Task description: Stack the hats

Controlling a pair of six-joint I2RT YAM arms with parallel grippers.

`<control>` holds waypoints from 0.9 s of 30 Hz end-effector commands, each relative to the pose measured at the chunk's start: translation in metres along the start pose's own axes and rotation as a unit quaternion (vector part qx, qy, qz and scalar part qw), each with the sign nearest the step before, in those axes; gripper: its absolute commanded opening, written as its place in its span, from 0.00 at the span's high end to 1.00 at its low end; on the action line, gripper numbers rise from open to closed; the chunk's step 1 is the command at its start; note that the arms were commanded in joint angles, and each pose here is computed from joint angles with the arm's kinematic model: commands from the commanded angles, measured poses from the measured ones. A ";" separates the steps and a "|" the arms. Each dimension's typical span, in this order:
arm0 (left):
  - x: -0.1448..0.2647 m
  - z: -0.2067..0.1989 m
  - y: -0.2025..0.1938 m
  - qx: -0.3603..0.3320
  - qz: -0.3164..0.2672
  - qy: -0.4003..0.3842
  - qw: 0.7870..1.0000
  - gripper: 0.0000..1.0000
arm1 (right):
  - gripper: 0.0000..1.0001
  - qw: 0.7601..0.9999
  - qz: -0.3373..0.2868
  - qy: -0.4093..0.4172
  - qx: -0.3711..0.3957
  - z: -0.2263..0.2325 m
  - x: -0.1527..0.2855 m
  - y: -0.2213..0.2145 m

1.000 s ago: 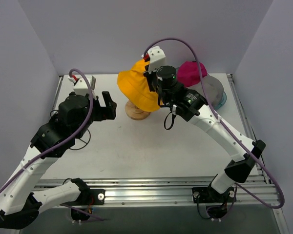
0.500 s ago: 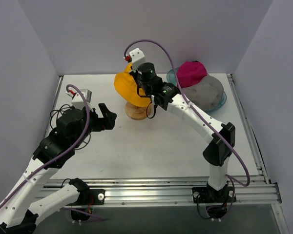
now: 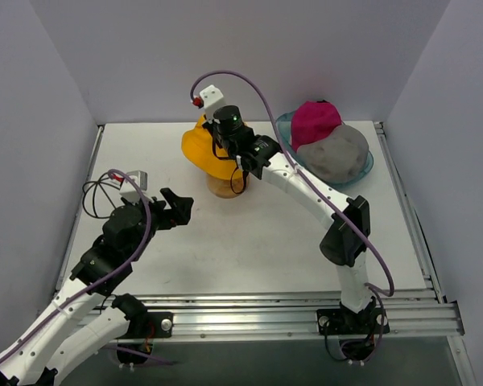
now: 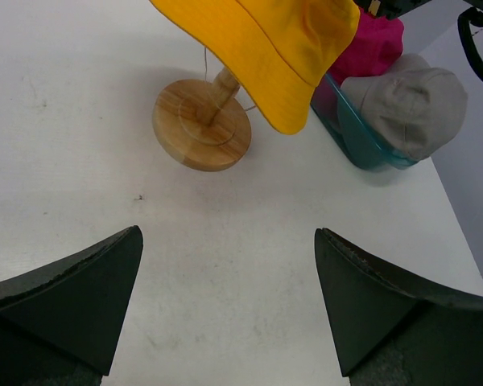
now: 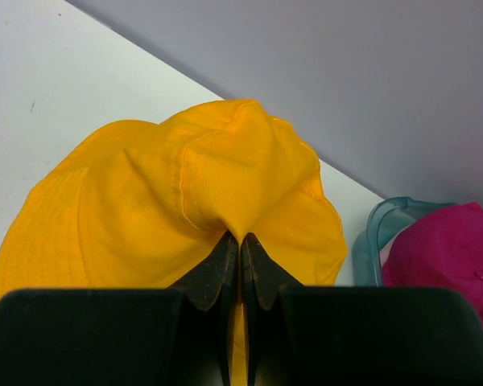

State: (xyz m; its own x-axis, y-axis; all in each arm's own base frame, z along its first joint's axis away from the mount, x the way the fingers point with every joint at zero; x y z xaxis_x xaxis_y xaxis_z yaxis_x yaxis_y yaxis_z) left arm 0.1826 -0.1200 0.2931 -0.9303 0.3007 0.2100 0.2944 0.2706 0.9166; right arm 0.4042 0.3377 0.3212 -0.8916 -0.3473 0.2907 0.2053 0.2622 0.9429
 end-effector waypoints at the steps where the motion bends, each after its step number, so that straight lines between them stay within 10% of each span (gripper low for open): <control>1: -0.004 -0.002 0.011 0.021 -0.059 -0.008 0.998 0.03 | 1.00 0.999 -0.030 0.011 -0.003 0.014 -0.001 0.016; 27: -0.033 0.008 -0.020 -0.018 -0.077 -0.001 0.997 0.06 | 0.85 0.999 0.010 -0.030 -0.020 0.022 0.000 -0.017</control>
State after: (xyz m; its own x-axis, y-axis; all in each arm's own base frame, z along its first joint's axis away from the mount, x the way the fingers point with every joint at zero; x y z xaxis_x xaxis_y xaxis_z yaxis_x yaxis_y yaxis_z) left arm 0.2055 -0.1308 0.2460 -0.9465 0.2804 0.1598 0.2327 0.2501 0.9398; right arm 0.3985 0.3633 0.2740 -0.8770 -0.3240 0.3548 0.2674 0.2844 0.9206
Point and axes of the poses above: each gripper's point midway between its finger pads, its own x axis back along the fingers, its own z axis along the line the jaws close on, y = z × x, the point moved 7 cm from there along x, back along the fingers, and after that the axes turned 8 degrees about -x, right-handed, at the moved point
